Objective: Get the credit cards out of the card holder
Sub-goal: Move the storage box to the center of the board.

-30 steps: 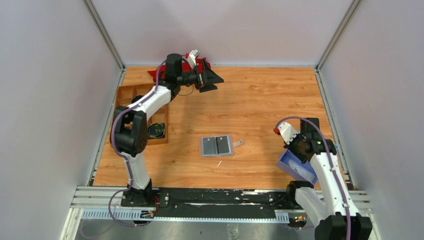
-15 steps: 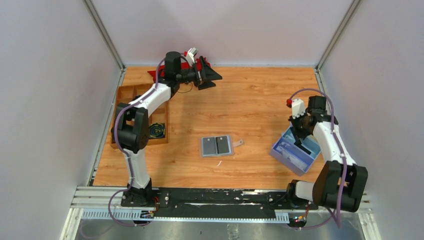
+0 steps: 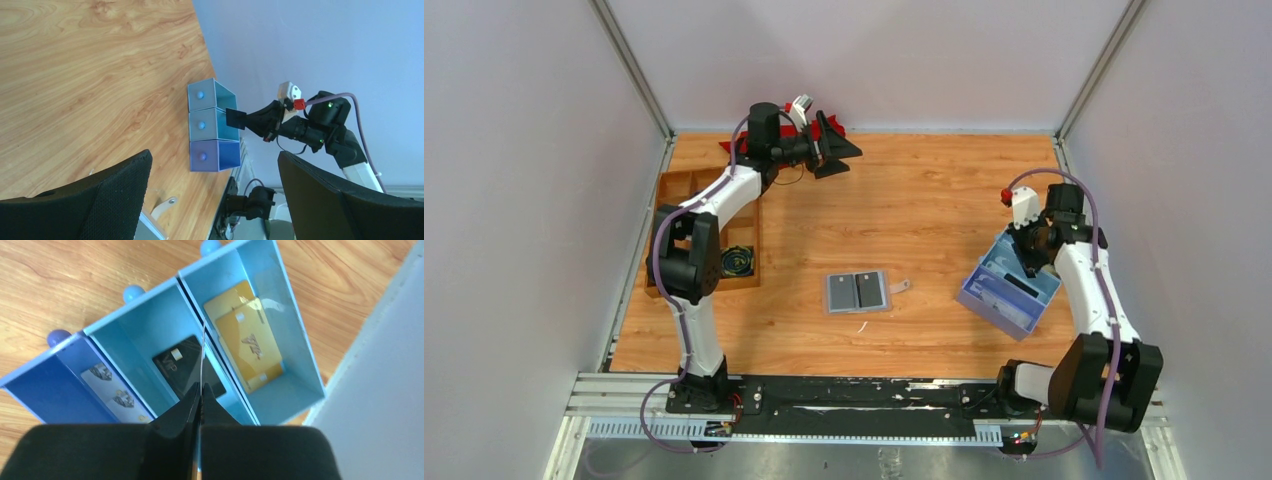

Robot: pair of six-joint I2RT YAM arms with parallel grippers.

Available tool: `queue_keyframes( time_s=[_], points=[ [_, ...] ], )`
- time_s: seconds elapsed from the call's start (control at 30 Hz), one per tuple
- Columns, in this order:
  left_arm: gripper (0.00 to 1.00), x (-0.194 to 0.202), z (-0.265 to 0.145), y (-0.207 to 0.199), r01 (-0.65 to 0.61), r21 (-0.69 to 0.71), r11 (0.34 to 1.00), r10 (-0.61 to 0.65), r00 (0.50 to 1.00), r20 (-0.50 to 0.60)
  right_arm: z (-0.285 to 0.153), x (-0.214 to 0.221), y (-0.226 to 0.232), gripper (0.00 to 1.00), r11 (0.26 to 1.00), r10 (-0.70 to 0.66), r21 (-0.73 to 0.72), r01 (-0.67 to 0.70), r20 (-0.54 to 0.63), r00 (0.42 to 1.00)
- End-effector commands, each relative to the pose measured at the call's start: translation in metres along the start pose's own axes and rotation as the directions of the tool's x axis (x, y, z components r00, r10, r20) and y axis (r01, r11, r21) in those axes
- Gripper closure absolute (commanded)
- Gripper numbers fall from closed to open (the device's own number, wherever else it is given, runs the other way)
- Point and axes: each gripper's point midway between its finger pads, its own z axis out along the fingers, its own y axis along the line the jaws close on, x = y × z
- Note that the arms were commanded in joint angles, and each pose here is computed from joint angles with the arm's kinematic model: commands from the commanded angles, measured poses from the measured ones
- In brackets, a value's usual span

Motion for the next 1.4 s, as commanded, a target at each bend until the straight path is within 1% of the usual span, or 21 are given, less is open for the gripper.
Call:
queue_keyframes(
  time_s=[0.0, 0.13, 0.23, 0.37, 0.43, 0.53, 0.63, 0.73, 0.8, 0.83, 0.93, 1.03, 1.13, 1.27, 1.37],
  points=[
    [0.00, -0.003, 0.000, 0.002, 0.015, 0.008, 1.000, -0.015, 1.000, -0.014, -0.024, 0.032, -0.003, 1.00, 0.998, -0.015, 0.061, 0.023, -0.118, 0.993],
    [0.00, -0.002, 0.001, 0.004, 0.023, 0.007, 1.000, -0.023, 1.000, -0.018, -0.026, 0.062, 0.005, 1.00, 0.998, -0.027, 0.048, 0.038, -0.219, 0.975],
    [0.00, -0.002, 0.001, 0.002, 0.020, 0.008, 1.000, -0.020, 1.000, -0.016, -0.029, 0.071, 0.013, 1.00, 0.999, -0.047, 0.012, 0.052, -0.246, 0.968],
    [0.00, 0.003, -0.001, 0.004, 0.028, 0.004, 1.000, -0.028, 0.999, -0.024, -0.039, 0.080, 0.025, 1.00, 0.999, -0.044, -0.032, 0.037, -0.280, 0.959],
    [0.00, 0.006, -0.002, 0.006, 0.033, 0.002, 0.999, -0.033, 0.999, -0.029, -0.043, 0.078, 0.037, 1.00, 0.995, -0.052, -0.090, 0.029, -0.262, 0.964],
    [0.00, 0.008, -0.002, 0.007, 0.032, 0.003, 0.999, -0.032, 0.999, -0.034, -0.047, 0.065, 0.065, 1.00, 0.972, -0.071, -0.234, 0.029, -0.172, 0.982],
    [0.00, 0.009, -0.003, 0.008, 0.036, 0.007, 0.999, -0.036, 0.998, -0.043, -0.050, 0.061, 0.074, 1.00, 0.960, -0.090, -0.277, 0.042, -0.164, 0.982],
    [0.00, 0.009, -0.006, 0.009, 0.037, 0.008, 0.999, -0.037, 0.998, -0.045, -0.050, 0.047, 0.077, 1.00, 0.949, -0.101, -0.310, 0.053, -0.141, 0.985],
    [0.00, 0.009, -0.008, 0.009, 0.036, 0.009, 0.999, -0.035, 0.998, -0.045, -0.046, 0.037, 0.072, 1.00, 0.953, -0.080, -0.299, 0.036, -0.136, 0.988],
    [0.00, 0.010, -0.009, 0.008, 0.034, 0.011, 0.999, -0.033, 0.998, -0.046, -0.042, 0.033, 0.066, 1.00, 0.962, -0.067, -0.271, 0.027, -0.138, 0.988],
    [0.00, 0.009, -0.012, 0.006, 0.027, 0.014, 1.000, -0.026, 0.999, -0.044, -0.029, 0.028, 0.035, 1.00, 0.993, -0.038, -0.116, 0.018, -0.169, 0.985],
    [0.00, 0.010, -0.014, 0.004, 0.019, 0.017, 1.000, -0.018, 0.999, -0.044, -0.019, 0.037, 0.013, 1.00, 0.997, -0.077, -0.005, 0.078, -0.209, 0.975],
    [0.00, 0.010, -0.016, 0.005, 0.020, 0.014, 1.000, -0.019, 0.999, -0.040, -0.014, 0.054, 0.004, 1.00, 0.988, -0.137, 0.030, 0.151, -0.277, 0.951],
    [0.00, 0.009, -0.019, 0.007, 0.019, 0.009, 1.000, -0.019, 0.999, -0.034, -0.007, 0.067, 0.002, 1.00, 0.983, -0.143, 0.068, 0.171, -0.303, 0.942],
    [0.00, 0.007, -0.019, 0.006, 0.007, 0.009, 1.000, -0.007, 1.000, -0.029, 0.000, 0.078, 0.009, 1.00, 0.975, -0.189, 0.051, 0.217, -0.327, 0.926]
  ],
)
